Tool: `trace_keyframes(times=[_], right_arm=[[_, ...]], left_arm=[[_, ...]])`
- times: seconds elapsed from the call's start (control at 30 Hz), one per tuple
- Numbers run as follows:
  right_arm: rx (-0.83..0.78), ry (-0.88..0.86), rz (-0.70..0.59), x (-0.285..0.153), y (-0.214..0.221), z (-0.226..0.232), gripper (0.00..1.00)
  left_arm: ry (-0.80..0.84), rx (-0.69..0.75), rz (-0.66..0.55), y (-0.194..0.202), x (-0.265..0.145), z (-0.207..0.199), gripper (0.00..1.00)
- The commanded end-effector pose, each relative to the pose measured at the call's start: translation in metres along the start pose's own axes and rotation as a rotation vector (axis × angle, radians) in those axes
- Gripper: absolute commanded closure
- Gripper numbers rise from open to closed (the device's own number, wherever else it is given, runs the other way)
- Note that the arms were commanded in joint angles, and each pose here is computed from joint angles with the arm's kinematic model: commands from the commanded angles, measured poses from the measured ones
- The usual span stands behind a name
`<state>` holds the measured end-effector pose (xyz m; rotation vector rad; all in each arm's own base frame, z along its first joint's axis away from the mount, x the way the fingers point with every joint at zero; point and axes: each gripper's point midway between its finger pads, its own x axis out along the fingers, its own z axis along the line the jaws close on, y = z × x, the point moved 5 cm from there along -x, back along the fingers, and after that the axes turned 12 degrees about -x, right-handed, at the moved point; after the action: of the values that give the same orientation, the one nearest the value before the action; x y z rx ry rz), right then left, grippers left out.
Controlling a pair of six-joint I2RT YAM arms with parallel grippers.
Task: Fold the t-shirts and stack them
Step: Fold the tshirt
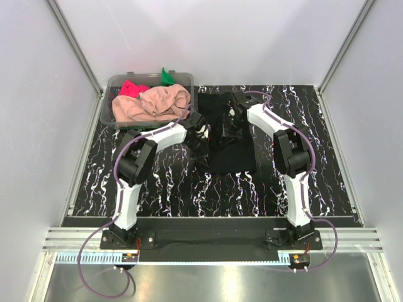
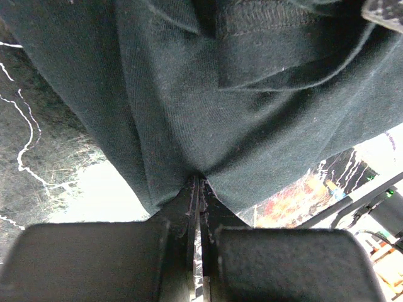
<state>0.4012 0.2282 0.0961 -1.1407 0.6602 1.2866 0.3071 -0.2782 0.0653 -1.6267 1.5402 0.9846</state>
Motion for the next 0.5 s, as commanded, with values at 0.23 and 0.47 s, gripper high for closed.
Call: trace_keyframes(times=[0.23,0.47], right_arm=[[-0.049,0.045,-0.05,-0.005,-0.019,-0.002,0.66],[-0.069,0.054,-0.121,-0.008,-0.047,-0.003,0.66]], left_arm=[[-0.042,0.037,-0.032,0.0,0.007,0.008,1.0],[-0.052,0.04,-0.018,0.005,0.009,0.012,1.0]])
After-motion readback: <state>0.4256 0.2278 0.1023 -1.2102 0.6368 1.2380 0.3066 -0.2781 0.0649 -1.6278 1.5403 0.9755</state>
